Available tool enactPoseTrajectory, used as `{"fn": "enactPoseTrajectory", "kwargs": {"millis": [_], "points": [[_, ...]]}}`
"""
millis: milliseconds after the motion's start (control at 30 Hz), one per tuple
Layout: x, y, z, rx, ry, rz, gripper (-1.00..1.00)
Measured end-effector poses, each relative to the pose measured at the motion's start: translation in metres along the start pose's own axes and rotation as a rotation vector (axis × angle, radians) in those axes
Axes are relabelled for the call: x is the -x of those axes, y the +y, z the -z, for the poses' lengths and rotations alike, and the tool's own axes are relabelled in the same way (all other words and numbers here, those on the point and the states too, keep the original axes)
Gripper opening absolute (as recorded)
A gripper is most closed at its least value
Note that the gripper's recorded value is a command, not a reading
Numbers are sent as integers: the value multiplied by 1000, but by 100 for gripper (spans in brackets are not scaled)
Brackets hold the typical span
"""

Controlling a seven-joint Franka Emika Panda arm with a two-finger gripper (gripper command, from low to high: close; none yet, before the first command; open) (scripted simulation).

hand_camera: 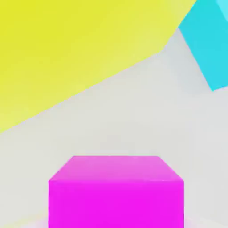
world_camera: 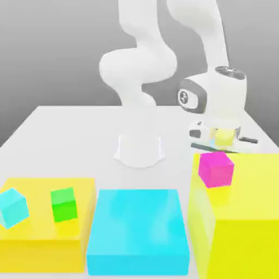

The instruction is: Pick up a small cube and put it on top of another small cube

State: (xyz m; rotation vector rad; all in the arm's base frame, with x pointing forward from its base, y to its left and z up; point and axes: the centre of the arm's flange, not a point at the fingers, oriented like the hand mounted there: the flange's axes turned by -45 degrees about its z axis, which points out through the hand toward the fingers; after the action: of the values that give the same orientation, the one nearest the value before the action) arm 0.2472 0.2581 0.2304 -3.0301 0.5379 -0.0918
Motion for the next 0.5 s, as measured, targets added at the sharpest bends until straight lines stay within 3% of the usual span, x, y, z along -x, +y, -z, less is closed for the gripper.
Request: {"fn": "enactPoseTrajectory", "kwargs": {"millis": [200,500], "points": [[5,-83,84,-85,60,119,-100],[-88,-90,187,-32,72,-73,-100]]}}
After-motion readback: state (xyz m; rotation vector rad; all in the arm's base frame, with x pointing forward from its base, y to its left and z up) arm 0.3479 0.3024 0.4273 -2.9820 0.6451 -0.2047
